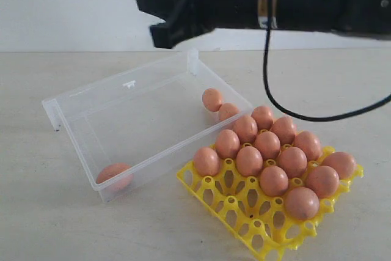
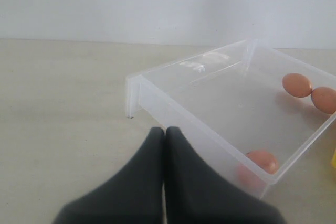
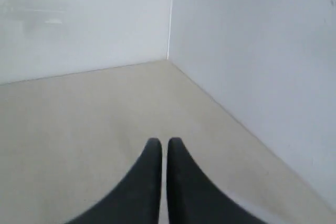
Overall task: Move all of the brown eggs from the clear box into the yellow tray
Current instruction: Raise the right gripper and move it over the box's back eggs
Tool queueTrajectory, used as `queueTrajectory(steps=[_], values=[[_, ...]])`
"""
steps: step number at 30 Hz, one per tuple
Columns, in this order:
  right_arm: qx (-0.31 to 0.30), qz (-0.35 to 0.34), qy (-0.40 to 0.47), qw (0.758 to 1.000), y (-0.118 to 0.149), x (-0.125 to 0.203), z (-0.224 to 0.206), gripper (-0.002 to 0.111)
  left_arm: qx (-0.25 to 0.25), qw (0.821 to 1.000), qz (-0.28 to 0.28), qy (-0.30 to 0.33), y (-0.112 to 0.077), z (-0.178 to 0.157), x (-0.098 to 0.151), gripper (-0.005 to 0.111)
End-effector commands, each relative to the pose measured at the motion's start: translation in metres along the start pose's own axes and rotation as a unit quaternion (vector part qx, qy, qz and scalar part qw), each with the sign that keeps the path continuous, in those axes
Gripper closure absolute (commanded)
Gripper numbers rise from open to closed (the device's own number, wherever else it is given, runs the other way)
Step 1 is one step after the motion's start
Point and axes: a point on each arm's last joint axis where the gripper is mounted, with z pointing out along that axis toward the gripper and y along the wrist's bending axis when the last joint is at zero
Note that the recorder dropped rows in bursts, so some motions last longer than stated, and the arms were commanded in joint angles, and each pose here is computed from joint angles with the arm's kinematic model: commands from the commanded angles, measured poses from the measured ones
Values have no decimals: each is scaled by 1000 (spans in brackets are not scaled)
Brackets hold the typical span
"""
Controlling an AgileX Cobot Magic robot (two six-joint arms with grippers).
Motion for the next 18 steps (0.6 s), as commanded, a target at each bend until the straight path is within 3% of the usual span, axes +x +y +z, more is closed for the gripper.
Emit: queueTrajectory(steps=[1, 3, 5, 6, 9, 11, 12, 15, 18], values=[[121, -148, 116, 975, 23, -11, 37, 109, 3, 1000, -1, -1, 0, 0, 0, 111], [265, -148, 196, 933, 12, -3, 45, 109, 3, 1000, -1, -1, 0, 0, 0, 111], [339, -135, 303, 880, 1, 11, 53, 109, 3, 1000, -1, -1, 0, 0, 0, 111], [331, -125, 359, 864, -2, 18, 57, 109, 3, 1000, -1, -1, 0, 0, 0, 111], [211, -16, 526, 824, -10, 37, 72, 109, 3, 1000, -1, -1, 0, 0, 0, 111], [127, 81, 559, 815, -17, 39, 84, 109, 3, 1000, -1, -1, 0, 0, 0, 111], [115, 104, 537, 829, -24, 33, 92, 109, 3, 1000, -1, -1, 0, 0, 0, 111], [116, 133, 505, 845, -45, 34, 112, 109, 3, 1000, -1, -1, 0, 0, 0, 111], [140, 134, 508, 839, -61, 49, 123, 107, 3, 1000, -1, -1, 0, 0, 0, 111]])
